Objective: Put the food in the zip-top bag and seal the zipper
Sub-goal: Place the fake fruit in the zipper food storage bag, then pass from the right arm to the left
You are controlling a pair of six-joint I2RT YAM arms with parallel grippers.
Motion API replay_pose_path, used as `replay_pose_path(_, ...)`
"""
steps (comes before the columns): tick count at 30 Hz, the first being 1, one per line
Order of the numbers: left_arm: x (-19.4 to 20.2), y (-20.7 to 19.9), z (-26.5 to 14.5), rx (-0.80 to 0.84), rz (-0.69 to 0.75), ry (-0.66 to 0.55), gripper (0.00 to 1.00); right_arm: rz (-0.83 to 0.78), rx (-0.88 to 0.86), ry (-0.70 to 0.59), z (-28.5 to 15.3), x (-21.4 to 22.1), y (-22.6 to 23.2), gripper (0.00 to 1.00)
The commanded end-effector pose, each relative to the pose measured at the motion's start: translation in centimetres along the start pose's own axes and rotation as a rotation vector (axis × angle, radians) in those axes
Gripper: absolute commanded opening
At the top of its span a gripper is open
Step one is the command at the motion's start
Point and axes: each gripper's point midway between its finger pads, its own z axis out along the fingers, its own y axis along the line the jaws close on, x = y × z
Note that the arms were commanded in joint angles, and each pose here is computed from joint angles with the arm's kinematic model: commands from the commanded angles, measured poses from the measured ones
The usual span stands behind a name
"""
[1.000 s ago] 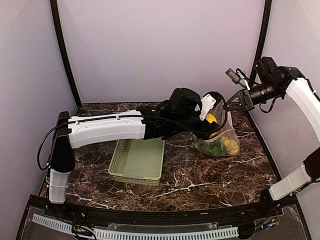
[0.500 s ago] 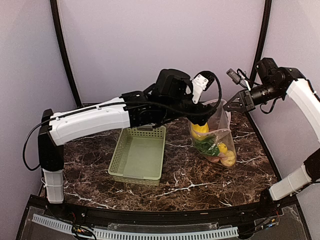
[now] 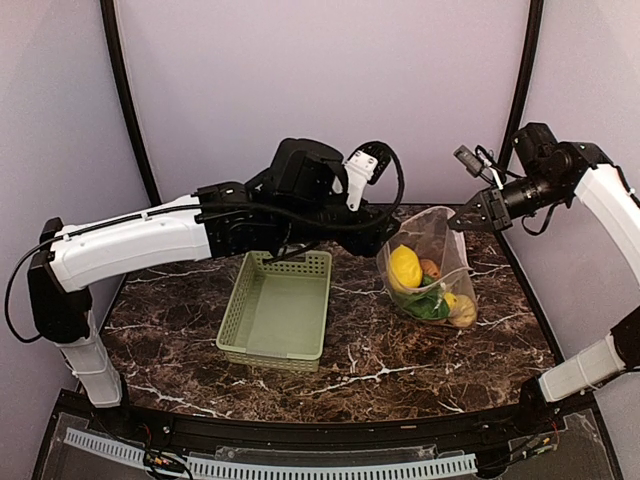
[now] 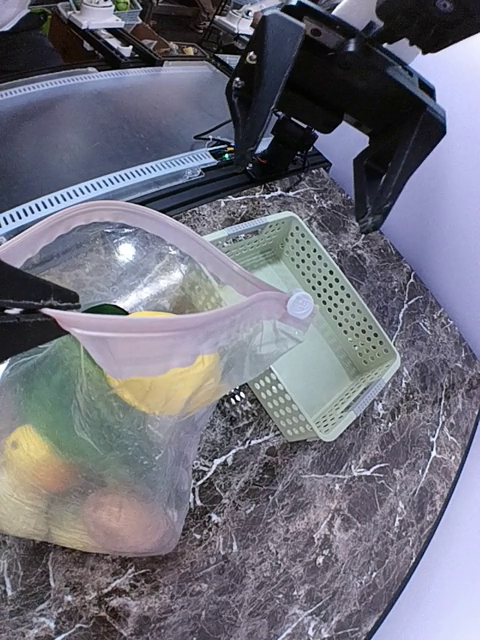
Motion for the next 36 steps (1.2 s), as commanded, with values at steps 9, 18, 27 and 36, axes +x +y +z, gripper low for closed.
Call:
replay_pose_path(9,4.7,-0.8,0.1,0.272,0.182,0.154,0.76,-0.054,0.014,-0.007,-0.4,0.5,0.4,0.0)
replay_pose_path(18,7.2,2.6,0.4,0.216,0.545,0.165,0.8,-0.066,-0.022,0.015,0.0,1.1,1.0,0.0)
replay_pose_path(27,6.5,1.2,4.0,0.27,0.641,0.041,0.78,-0.078,-0.073,0.022,0.2,1.0,1.9,0.0)
replay_pose_path(36,6.2,-1.5,5.6,0.405,0.613,-0.055,0.57,-0.069,-0.076,0.037,0.6,1.4,1.5,0.0)
